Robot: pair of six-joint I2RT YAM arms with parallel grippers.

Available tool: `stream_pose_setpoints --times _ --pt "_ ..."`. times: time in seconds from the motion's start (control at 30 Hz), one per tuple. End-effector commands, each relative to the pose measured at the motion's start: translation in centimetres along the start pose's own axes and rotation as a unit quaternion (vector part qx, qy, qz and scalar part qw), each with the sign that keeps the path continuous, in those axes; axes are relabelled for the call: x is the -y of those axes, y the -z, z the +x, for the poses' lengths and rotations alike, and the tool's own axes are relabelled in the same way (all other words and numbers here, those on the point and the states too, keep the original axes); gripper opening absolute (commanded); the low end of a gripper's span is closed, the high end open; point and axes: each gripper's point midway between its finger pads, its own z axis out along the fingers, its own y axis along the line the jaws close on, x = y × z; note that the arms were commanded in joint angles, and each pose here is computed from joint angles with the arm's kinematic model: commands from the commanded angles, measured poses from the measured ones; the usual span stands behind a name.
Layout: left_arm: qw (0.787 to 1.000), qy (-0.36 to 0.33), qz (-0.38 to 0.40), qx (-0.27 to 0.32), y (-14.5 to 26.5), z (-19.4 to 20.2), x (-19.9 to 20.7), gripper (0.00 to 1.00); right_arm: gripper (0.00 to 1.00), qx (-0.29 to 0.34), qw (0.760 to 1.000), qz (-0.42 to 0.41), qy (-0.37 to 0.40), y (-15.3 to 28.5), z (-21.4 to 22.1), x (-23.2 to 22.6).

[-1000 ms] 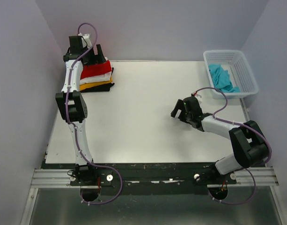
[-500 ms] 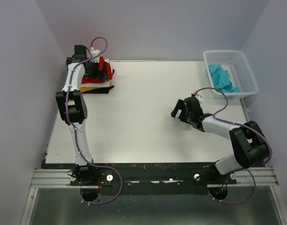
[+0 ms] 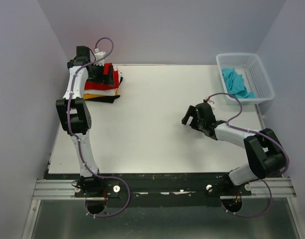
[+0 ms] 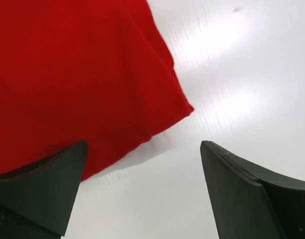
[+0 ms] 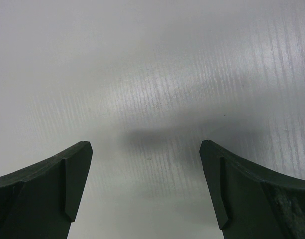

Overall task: Fold and stack the t-shirts
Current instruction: Smooth out wrinkles on the folded tshirt

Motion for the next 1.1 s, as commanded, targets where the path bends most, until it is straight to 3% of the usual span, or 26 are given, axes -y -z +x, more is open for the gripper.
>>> stream_pose_setpoints --times 0.0,0.13,0.27,0.47,0.57,0.9,1.07 --pt "0.989 0.016 0.013 0.145 8.1 -8.7 4.4 0.99 1.00 -0.059 0.997 0.037 0.012 -0.1 3.4 2.4" --pt "0.972 0.021 0.100 0.210 10.0 -10.9 8.2 0.98 1.00 -0.055 0.998 0.040 0.012 0.0 3.2 2.5" --pt "0.957 0.024 0.201 0.208 8.8 -10.6 10.6 0.99 1.00 -0.053 0.998 0.041 0.012 0.1 3.1 2.5" --pt "0.953 0.072 0.257 0.141 4.2 -8.6 9.6 0.99 1.00 -0.045 0.997 0.053 0.013 0.2 2.7 2.8" --pt "0.950 0.115 0.257 0.137 2.3 -7.6 8.2 0.98 1.00 -0.045 0.997 0.064 0.016 0.1 2.5 3.1" --pt "0.886 0.228 0.385 0.122 -0.7 -5.6 6.2 0.99 1.00 -0.036 0.995 0.089 0.023 -0.1 1.8 3.7" --pt "0.891 0.240 0.366 0.117 -1.6 -5.3 5.5 0.99 1.00 -0.032 0.995 0.090 0.024 0.0 1.6 3.7"
